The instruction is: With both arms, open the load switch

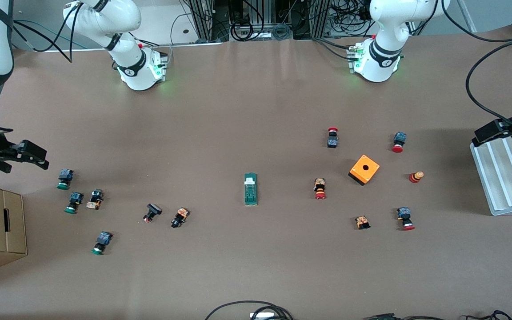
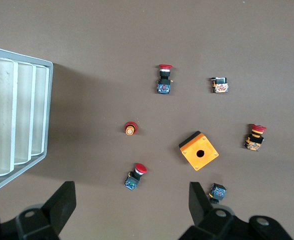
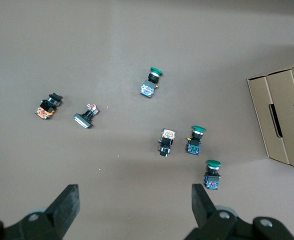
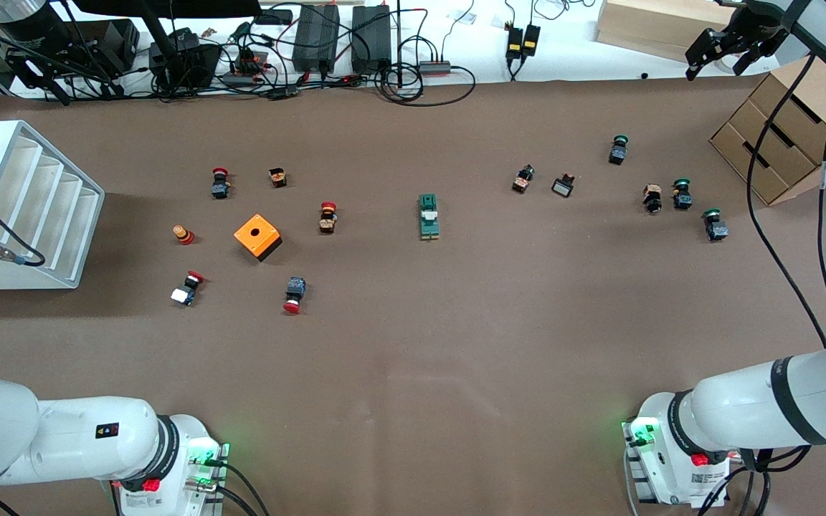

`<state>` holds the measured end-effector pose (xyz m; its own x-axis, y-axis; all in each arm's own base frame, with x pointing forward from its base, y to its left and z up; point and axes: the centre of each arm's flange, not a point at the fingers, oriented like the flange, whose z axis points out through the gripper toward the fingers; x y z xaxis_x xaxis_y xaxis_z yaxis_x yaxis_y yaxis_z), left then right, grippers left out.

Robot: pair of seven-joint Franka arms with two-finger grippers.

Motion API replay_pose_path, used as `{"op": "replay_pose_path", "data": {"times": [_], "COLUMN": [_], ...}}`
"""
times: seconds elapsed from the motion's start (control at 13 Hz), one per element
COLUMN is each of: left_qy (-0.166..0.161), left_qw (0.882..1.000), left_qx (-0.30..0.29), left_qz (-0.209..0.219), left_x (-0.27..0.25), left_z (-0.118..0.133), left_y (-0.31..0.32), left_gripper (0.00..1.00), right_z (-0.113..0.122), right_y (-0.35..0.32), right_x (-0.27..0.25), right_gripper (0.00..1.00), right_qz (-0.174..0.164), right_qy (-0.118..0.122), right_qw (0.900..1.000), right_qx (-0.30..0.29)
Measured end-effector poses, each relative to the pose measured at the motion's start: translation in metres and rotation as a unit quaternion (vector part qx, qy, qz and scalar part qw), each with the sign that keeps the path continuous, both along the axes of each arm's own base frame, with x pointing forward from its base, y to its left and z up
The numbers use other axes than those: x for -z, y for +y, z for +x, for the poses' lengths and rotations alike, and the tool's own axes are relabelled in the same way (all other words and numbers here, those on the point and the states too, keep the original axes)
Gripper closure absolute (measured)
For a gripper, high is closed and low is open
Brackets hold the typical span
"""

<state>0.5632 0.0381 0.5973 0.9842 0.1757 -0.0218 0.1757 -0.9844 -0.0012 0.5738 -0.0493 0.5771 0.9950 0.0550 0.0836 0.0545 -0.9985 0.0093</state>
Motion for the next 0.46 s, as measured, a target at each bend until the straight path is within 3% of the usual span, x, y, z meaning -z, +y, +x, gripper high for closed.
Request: {"op": "replay_pose_path", "data": {"times": [0.46], "left_qy": [-0.01], "left_qw": [1.0], "left_qx": [0.007], "left_qz": [0.001], "left_x": [-0.0019], "left_z": [0.0025], "left_y": [-0.0073], "left_gripper": [0.0], "right_z": [0.0002], "right_y": [0.0], "right_x": [-0.0002], "right_gripper": [0.0], "right_qz": [0.0], "right_qy": [-0.001], "right_qw": [1.0], "right_qx": [0.0]}}
